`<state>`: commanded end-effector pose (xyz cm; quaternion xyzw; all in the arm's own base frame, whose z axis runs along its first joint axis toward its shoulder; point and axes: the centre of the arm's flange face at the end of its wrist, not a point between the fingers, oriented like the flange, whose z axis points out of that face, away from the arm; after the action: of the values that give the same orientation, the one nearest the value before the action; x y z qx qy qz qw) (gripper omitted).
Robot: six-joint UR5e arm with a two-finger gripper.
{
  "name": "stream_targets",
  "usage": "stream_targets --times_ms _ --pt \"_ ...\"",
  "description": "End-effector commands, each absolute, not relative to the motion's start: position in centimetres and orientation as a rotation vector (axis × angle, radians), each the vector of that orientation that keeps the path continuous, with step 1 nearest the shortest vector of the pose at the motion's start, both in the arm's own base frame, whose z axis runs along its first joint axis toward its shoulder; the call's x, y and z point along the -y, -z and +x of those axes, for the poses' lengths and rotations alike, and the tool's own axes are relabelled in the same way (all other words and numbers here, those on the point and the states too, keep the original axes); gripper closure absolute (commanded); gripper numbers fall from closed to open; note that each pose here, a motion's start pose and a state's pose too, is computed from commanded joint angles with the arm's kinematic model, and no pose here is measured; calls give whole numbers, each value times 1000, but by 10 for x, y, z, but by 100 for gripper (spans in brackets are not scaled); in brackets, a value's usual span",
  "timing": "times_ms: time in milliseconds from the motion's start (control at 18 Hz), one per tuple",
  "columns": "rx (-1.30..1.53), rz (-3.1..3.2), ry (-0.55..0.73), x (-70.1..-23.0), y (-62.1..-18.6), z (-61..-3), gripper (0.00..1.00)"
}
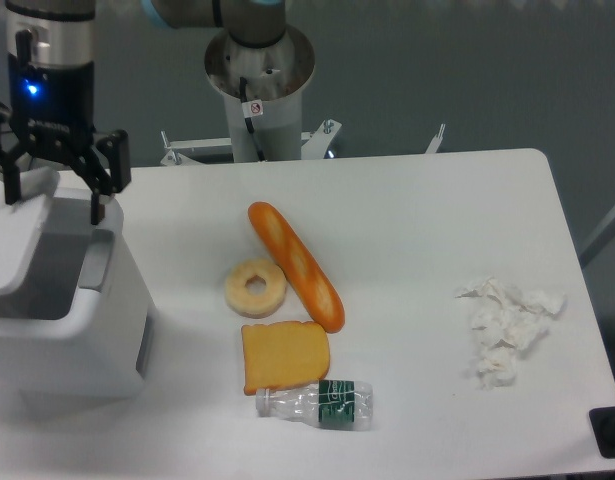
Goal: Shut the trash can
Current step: 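Lower the gripper and push the lid down onto the trash can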
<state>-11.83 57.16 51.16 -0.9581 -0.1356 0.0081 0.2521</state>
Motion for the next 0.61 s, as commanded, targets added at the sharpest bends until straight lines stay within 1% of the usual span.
stream_targets --times_ms 222,611 --pt "375 -2629 -14 -580 -497 -122 0" --pt "383 -2642 -21 -583 -490 -126 0"
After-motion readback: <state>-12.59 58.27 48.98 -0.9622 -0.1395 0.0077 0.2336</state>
